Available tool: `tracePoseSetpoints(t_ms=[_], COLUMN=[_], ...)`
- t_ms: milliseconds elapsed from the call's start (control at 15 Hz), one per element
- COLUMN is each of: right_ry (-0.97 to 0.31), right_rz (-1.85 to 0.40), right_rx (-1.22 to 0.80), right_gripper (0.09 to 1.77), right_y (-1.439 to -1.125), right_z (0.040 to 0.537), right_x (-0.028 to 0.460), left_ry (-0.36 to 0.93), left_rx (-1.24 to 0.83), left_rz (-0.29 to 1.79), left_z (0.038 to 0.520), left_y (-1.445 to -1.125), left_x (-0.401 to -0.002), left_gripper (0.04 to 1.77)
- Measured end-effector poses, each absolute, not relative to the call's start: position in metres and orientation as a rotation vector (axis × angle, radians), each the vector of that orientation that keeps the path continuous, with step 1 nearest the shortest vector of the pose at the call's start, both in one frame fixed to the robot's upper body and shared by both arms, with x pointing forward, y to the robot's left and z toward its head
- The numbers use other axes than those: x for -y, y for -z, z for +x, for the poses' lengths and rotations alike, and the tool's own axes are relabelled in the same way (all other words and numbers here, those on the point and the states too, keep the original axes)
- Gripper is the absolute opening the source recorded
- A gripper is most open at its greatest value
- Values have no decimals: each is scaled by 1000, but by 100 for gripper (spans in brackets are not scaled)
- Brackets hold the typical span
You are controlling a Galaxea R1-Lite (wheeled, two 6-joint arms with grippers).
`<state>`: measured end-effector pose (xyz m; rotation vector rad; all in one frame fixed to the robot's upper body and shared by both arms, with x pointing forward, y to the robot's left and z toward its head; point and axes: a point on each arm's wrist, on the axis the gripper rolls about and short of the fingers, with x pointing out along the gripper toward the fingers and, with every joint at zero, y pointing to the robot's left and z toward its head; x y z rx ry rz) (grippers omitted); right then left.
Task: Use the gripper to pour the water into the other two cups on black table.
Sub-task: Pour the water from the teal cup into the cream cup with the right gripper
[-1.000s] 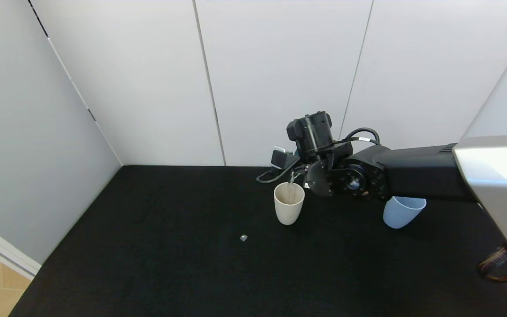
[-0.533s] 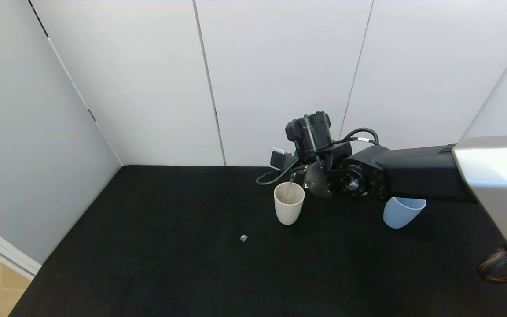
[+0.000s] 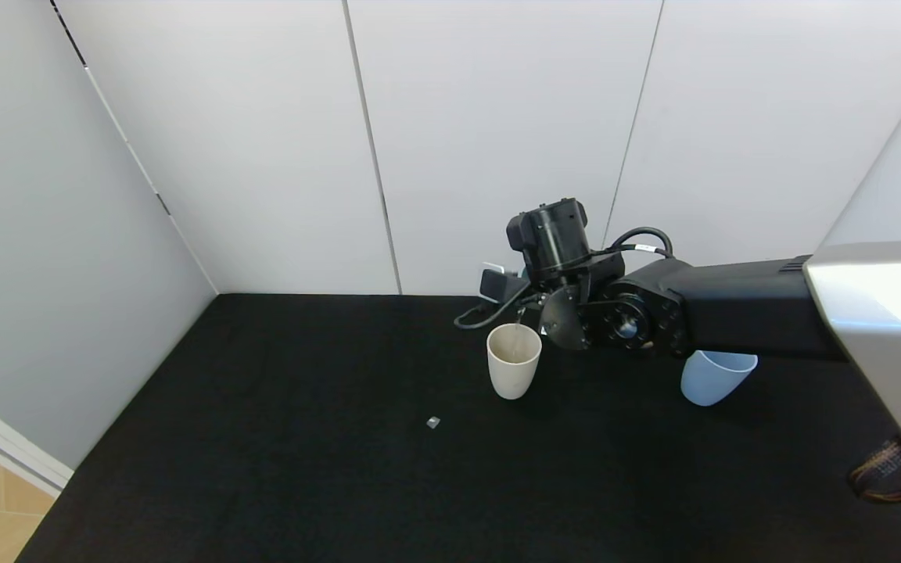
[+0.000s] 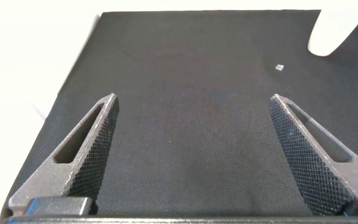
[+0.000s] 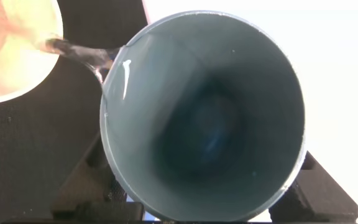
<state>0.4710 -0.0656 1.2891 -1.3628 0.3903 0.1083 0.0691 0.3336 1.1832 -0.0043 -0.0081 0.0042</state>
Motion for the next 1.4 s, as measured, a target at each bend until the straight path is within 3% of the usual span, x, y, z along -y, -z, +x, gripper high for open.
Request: tracePoseSetpoints(t_ms=[800, 1400], right_ry=[-117, -104], right_rz=[-1343, -1091], right_rx=[-391, -423], right_gripper=[120, 120], right_y=[-1288, -1277], right_z=[470, 469], right_x=[65, 65], left_ry=[-4, -4], left_rx=[8, 8], left_rz=[-4, -4], left_z=[69, 69], left_y=[-1183, -1183], left_x=[-334, -334], left_gripper=[172, 172])
